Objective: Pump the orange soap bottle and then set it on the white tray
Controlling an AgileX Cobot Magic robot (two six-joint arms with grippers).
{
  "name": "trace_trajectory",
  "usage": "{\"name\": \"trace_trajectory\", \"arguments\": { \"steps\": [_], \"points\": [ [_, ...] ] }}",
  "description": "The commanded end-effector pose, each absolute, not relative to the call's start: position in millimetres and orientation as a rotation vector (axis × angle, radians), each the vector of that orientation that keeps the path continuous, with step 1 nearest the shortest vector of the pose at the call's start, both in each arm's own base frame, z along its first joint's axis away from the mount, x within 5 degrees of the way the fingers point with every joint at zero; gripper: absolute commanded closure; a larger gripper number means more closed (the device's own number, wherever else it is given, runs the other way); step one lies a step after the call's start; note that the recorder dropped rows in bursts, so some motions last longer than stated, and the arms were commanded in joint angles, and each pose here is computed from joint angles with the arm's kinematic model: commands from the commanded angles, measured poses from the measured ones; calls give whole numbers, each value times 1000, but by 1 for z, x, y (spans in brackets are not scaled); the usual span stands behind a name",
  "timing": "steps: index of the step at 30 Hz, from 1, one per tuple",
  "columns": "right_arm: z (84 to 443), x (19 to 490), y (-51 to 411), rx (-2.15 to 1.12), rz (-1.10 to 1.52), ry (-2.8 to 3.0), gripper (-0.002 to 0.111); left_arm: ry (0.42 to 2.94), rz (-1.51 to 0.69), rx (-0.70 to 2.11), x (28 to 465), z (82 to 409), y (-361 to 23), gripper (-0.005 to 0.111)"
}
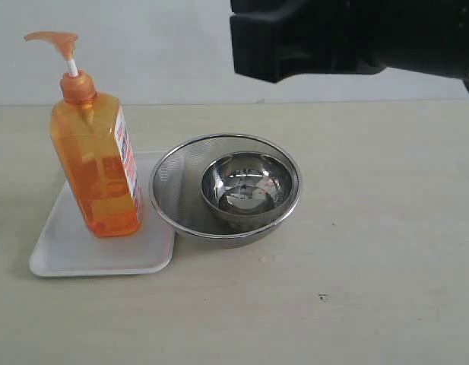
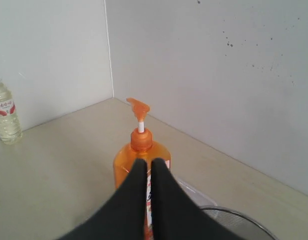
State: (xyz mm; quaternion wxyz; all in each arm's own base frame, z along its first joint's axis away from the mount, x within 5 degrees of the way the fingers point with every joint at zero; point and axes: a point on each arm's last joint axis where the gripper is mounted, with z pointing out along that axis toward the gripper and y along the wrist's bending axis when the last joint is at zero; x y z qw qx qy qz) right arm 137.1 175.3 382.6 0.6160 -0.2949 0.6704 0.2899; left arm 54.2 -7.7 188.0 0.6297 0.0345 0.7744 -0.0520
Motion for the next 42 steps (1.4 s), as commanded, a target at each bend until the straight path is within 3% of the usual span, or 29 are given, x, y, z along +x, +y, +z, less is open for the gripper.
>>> {"name": "trace_trajectory", "arguments": {
  "steps": [1, 42],
  "points": [
    [384, 137, 174, -629, 714, 1565, 108, 1775, -124, 76, 54, 187, -8, 102],
    [375, 130, 179, -746, 750, 1625, 108, 1775, -124, 76, 54, 187, -8, 102]
  ]
}}
